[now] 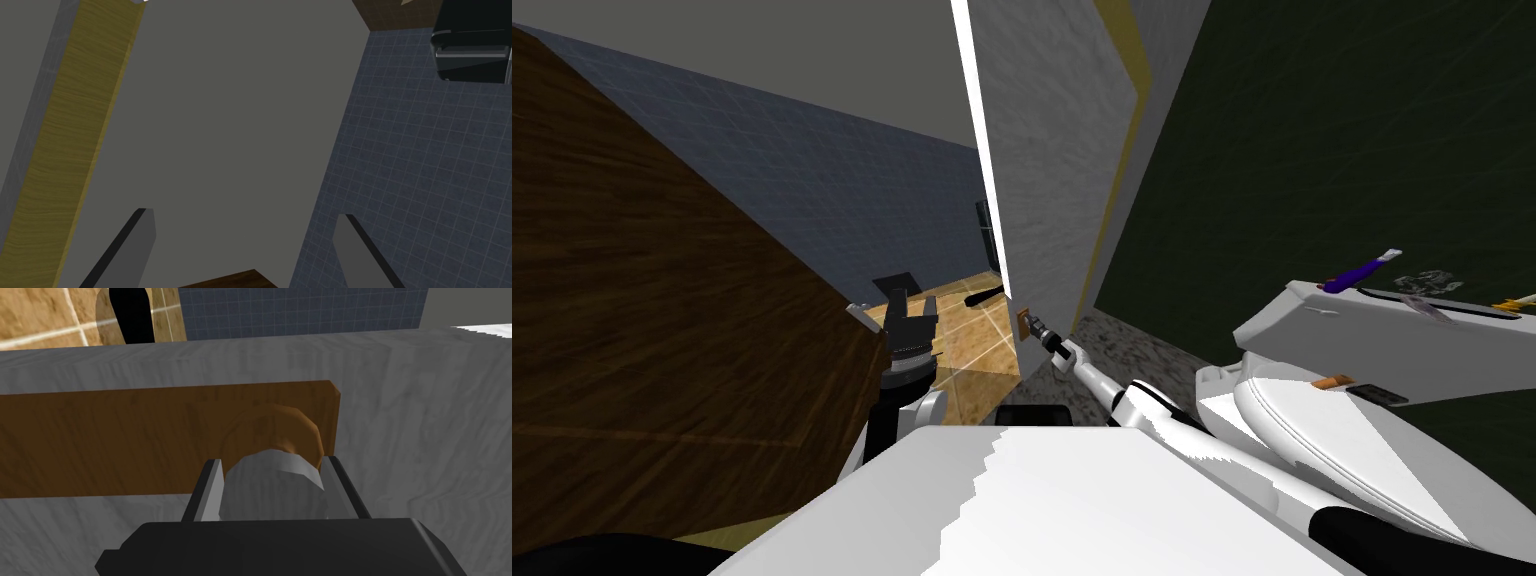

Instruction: Push the door open

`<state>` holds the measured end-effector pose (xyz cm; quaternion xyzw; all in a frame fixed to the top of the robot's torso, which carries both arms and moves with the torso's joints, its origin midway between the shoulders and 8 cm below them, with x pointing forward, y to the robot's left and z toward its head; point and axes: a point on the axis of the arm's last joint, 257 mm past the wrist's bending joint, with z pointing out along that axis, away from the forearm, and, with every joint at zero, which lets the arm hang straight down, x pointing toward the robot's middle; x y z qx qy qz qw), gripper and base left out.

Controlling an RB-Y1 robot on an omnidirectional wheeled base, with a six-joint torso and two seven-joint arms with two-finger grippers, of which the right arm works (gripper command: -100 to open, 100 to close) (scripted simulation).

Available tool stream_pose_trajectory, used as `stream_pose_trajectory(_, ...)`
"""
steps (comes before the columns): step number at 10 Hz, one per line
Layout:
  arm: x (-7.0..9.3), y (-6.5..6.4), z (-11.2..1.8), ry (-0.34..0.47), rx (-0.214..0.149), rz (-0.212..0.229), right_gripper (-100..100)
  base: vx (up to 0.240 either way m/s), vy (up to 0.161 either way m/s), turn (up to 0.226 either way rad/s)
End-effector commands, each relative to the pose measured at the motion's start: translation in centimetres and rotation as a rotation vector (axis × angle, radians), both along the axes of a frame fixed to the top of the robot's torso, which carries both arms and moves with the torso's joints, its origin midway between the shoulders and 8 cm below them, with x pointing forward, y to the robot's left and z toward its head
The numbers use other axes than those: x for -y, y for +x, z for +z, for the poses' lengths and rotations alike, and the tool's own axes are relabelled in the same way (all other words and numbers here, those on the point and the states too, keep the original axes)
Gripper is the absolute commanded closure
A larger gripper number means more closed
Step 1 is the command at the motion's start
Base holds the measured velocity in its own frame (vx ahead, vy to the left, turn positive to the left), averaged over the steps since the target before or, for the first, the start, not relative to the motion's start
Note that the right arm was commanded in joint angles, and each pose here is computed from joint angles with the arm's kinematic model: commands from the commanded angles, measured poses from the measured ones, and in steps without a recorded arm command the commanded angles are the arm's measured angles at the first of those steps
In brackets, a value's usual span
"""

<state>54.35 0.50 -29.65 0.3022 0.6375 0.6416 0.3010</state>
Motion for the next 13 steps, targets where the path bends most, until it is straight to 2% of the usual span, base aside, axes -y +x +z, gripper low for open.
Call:
stream_pose_trajectory(1, -0.1, 0.0, 0.1, 0.003, 0.001, 0.001, 100, -0.008, -0.005, -0.003)
stream_pose_trajectory(2, -0.1, 0.0, 0.1, 0.003, 0.001, 0.001, 100, 0.000, 0.000, 0.000)
stream_pose_trajectory(3, 0.6, 0.4, 0.0, -0.001, 0.000, -0.017, 100, 0.059, 0.088, -0.025)
stream_pose_trajectory(8, 2.2, 1.4, 0.2, -0.001, 0.006, -0.067, 100, 0.109, 0.163, -0.031)
stream_pose_trajectory(13, 5.0, 3.1, 0.4, -0.002, 0.011, -0.152, 100, 0.130, 0.169, -0.041)
